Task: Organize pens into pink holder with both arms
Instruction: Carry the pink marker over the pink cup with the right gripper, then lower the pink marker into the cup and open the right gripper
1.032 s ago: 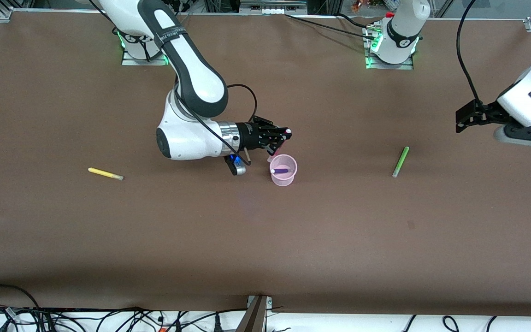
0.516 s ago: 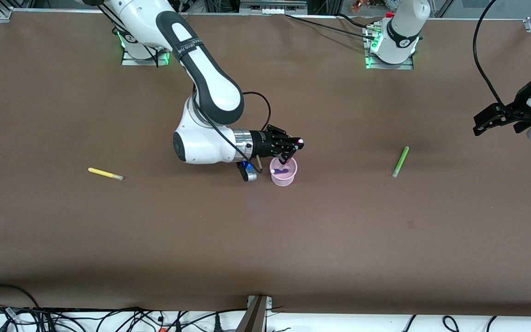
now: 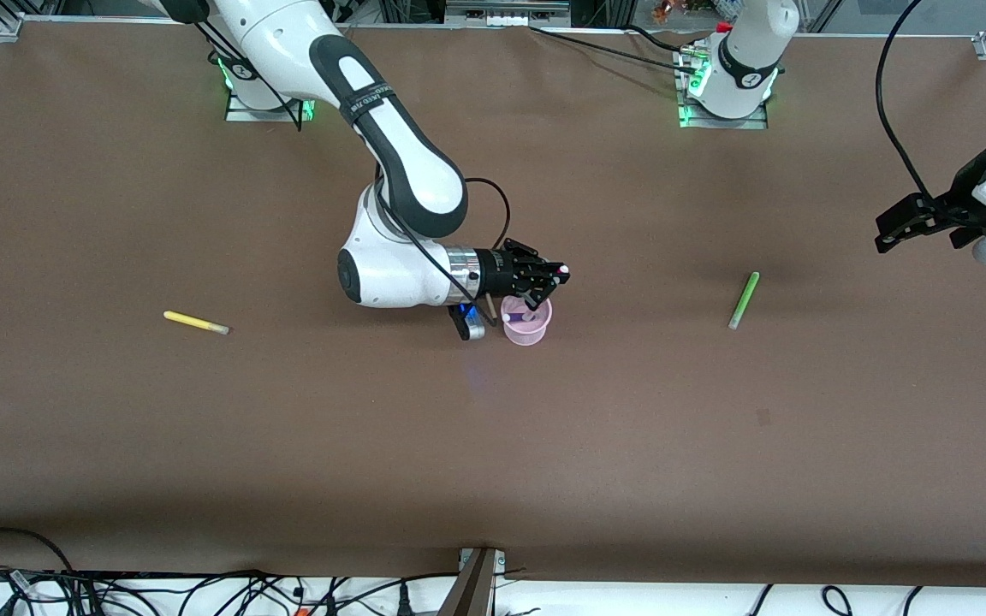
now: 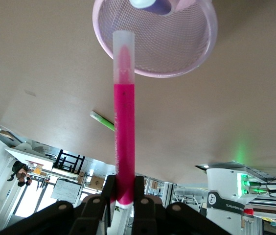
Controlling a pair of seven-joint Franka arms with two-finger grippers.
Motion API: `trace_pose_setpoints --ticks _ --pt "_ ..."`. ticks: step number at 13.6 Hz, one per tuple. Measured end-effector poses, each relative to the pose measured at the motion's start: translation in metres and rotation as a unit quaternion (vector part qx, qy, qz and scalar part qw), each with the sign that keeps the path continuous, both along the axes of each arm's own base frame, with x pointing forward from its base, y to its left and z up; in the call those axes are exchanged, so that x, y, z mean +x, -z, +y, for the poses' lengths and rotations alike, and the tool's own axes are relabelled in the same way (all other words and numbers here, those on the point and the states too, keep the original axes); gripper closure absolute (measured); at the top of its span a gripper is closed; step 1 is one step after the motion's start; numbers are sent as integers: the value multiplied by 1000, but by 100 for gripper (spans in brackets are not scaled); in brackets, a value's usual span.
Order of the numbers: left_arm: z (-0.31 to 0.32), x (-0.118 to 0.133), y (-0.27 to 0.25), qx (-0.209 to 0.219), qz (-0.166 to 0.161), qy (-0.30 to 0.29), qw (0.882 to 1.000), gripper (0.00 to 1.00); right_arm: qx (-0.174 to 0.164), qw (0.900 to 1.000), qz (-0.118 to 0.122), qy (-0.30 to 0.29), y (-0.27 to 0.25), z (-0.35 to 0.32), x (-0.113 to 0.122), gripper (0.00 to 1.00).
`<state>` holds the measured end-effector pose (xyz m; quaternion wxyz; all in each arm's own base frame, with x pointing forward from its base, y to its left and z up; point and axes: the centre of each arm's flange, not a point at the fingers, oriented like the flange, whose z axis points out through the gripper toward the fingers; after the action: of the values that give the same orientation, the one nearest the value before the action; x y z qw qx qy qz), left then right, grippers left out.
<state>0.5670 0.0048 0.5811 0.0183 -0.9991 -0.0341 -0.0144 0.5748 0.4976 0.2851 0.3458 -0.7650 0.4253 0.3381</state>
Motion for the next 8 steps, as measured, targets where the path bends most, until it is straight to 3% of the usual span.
trace_pose_setpoints --ticks 8 --pt "-6 0 0 0 1 5 1000 0 -2 1000 -15 -7 24 1 8 82"
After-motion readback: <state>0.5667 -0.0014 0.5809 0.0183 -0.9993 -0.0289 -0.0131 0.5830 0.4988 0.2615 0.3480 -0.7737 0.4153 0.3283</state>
